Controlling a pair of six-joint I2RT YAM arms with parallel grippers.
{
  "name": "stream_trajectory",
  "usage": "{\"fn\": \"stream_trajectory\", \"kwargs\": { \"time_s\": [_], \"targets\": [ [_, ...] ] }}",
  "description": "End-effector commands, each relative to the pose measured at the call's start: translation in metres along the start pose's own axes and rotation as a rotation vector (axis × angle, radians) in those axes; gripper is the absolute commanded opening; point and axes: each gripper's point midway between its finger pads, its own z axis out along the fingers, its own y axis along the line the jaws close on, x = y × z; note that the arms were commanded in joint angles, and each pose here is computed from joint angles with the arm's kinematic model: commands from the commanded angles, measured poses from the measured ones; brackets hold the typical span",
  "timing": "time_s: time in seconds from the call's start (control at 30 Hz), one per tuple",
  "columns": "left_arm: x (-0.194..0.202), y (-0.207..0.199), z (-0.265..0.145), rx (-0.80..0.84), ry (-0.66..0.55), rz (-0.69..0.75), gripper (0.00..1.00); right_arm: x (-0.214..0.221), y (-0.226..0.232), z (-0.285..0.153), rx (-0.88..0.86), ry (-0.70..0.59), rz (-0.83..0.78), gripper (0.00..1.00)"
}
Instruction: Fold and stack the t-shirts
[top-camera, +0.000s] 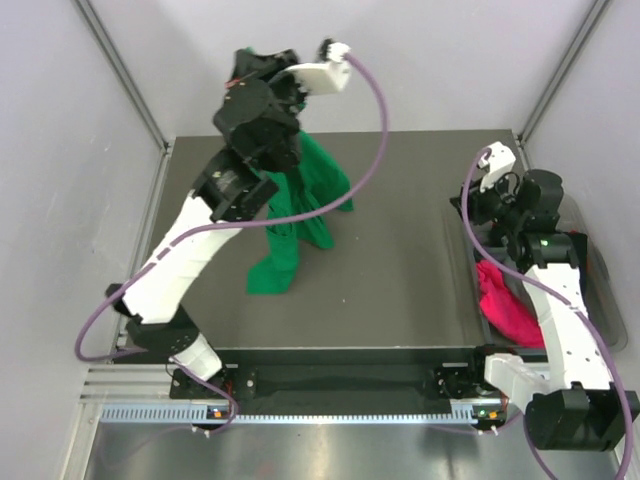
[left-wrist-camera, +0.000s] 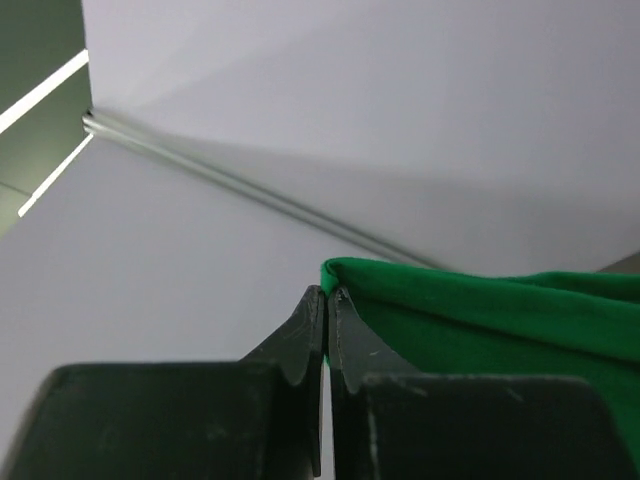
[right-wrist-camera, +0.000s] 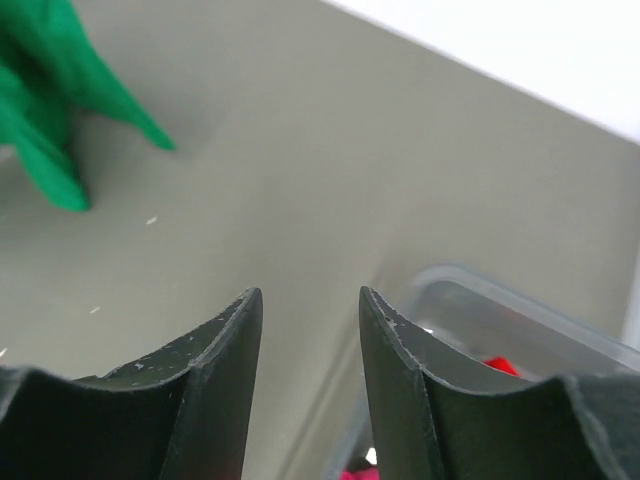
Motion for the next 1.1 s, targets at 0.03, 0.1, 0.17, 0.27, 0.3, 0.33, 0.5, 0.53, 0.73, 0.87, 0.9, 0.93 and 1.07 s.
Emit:
{"fn": "stream_trajectory", "kwargs": {
  "time_s": [0.03,0.1,0.17,0.27,0.3,0.33,0.5,0.53,0.73,0.87,0.9,0.93,1.07],
  "targets": [
    [0.081,-0.011,-0.010,0.098,0.150,0.035,0.00,0.007,0.028,0.015,-0.178,0.014,0.013,0.45],
    [0.116,-0.059,-0.022,0.220,0.200,0.108,0.00,0.013,0.050,0.029,-0.263,0.041,-0.033,0.45],
    [0.142,-0.084,-0.034,0.291,0.233,0.138,0.00,0.021,0.069,0.043,-0.318,0.076,-0.099,0.44],
    [0.190,-0.141,-0.051,0.409,0.301,0.197,0.00,0.029,0.090,0.066,-0.388,0.118,-0.167,0.44],
    [0.216,-0.167,-0.057,0.457,0.356,0.233,0.00,0.029,0.094,0.072,-0.406,0.123,-0.174,0.44],
    [0.226,-0.179,-0.061,0.499,0.366,0.233,0.00,0.041,0.100,0.084,-0.436,0.160,-0.169,0.43],
    [0.277,-0.231,-0.083,0.641,0.450,0.196,0.00,0.052,0.138,0.120,-0.572,0.190,-0.275,0.41],
    [0.281,-0.238,-0.087,0.655,0.455,0.188,0.00,0.065,0.145,0.130,-0.594,0.219,-0.295,0.40],
    [0.310,-0.284,-0.100,0.707,0.510,0.114,0.00,0.081,0.186,0.171,-0.675,0.186,-0.515,0.37],
    [0.322,-0.300,-0.100,0.709,0.541,0.060,0.00,0.093,0.202,0.191,-0.719,0.194,-0.589,0.37],
    [0.325,-0.303,-0.101,0.707,0.556,0.038,0.00,0.096,0.203,0.194,-0.724,0.199,-0.592,0.38],
    [0.325,-0.306,-0.101,0.712,0.561,0.029,0.00,0.104,0.205,0.199,-0.733,0.214,-0.590,0.38],
    [0.325,-0.312,-0.101,0.713,0.568,-0.010,0.00,0.105,0.210,0.214,-0.743,0.205,-0.584,0.38]
  ]
}}
